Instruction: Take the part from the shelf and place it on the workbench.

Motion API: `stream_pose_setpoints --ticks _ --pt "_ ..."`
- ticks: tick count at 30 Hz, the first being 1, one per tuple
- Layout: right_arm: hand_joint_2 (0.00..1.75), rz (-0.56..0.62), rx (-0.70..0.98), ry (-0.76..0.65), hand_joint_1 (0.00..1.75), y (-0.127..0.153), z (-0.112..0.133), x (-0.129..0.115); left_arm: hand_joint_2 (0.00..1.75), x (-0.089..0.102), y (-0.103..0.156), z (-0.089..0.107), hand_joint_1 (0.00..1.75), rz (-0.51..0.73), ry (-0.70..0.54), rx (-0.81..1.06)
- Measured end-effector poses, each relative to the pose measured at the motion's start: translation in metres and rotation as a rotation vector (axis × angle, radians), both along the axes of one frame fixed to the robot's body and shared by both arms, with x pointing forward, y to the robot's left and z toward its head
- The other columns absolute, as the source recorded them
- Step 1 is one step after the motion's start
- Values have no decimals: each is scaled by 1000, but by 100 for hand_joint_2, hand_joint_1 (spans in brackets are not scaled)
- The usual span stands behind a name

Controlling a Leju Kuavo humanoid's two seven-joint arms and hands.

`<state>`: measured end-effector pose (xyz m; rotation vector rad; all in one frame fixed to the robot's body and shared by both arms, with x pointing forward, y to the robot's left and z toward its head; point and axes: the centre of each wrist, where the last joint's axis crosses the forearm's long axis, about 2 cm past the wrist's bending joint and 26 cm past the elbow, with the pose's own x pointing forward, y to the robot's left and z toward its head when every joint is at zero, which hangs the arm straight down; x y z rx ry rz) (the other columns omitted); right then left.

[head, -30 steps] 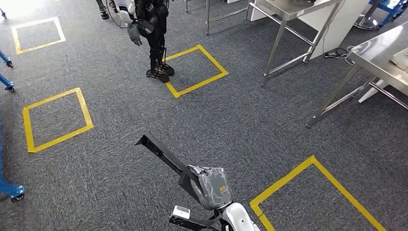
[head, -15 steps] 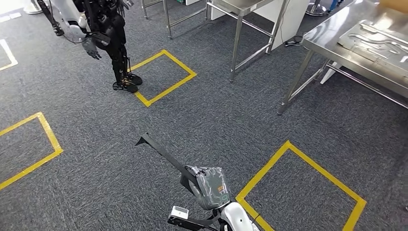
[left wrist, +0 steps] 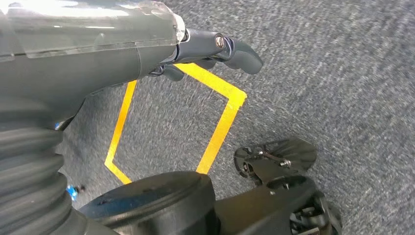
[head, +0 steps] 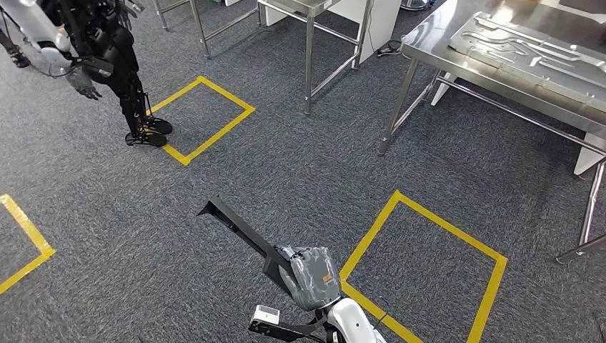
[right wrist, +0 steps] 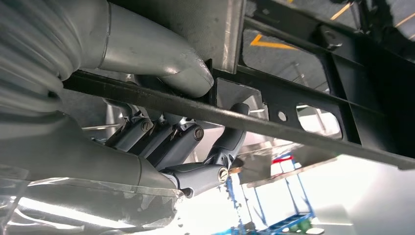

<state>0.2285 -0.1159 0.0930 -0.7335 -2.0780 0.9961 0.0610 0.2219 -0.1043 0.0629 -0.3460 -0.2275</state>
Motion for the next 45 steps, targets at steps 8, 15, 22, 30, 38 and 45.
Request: stream_pose_setpoints --ticks 8,15,22,30,38,45 --pt "175 1 10 2 175 1 2 -2 175 4 1 0 0 -1 4 3" --pt "175 10 9 19 175 3 1 -4 175 4 1 0 0 2 4 8" --pt "175 9 13 22 175 3 0 -5 175 8 1 1 0 4 1 14" --pt "175 5 18 30 175 2 -1 -9 175 7 1 1 0 2 3 17" --pt "175 5 29 19 175 3 3 -8 175 10 1 2 0 -2 3 30" --pt "175 5 28 25 175 4 3 -10 175 9 2 1 0 -12 -54 49"
